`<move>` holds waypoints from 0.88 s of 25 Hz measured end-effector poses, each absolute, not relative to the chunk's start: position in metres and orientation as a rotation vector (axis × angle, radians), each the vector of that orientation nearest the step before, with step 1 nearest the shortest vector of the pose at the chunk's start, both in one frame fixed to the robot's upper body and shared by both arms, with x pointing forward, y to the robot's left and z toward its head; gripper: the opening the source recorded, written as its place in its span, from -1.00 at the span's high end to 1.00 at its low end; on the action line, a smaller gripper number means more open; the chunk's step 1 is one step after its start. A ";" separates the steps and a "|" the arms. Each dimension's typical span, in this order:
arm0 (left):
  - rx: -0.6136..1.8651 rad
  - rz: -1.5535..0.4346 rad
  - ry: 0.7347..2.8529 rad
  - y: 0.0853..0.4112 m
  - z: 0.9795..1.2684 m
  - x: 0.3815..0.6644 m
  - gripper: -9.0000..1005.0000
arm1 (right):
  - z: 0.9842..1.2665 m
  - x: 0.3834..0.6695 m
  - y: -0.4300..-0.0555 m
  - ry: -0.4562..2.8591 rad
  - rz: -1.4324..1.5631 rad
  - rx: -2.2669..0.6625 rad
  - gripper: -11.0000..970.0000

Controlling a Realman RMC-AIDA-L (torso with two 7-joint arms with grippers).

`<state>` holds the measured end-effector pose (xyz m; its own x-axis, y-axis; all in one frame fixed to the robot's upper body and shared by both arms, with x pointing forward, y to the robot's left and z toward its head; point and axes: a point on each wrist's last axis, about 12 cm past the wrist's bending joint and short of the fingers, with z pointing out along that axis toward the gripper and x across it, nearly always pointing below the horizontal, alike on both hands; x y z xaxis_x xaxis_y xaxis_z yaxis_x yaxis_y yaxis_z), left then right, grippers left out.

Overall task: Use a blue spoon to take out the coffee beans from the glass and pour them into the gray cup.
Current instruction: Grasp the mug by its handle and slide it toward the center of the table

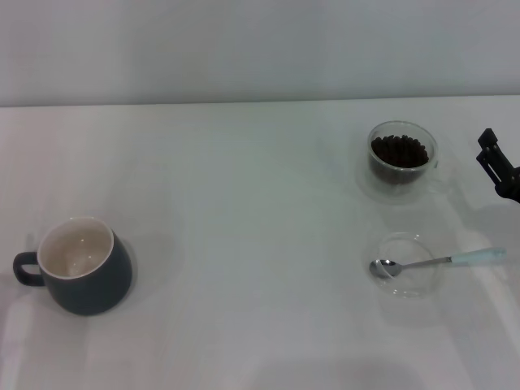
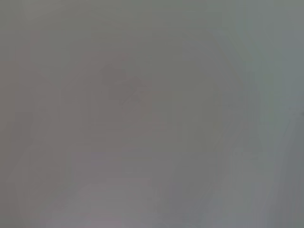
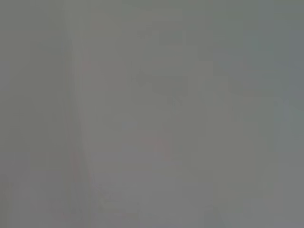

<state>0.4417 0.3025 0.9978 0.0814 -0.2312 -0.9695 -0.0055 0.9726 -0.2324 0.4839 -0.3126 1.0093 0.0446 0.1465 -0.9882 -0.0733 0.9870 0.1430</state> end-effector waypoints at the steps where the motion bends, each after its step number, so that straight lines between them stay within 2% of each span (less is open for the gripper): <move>1: -0.194 -0.170 1.483 0.303 0.998 0.442 -0.74 | 1.009 0.484 -0.313 1.517 0.168 0.059 -0.80; 13: -0.145 -0.189 1.469 0.302 0.999 0.434 -0.74 | 1.009 0.483 -0.312 1.519 0.169 0.062 -0.80; 22: -0.122 -0.132 1.425 0.323 0.997 0.370 -0.74 | 1.011 0.488 -0.323 1.522 0.161 0.064 -0.80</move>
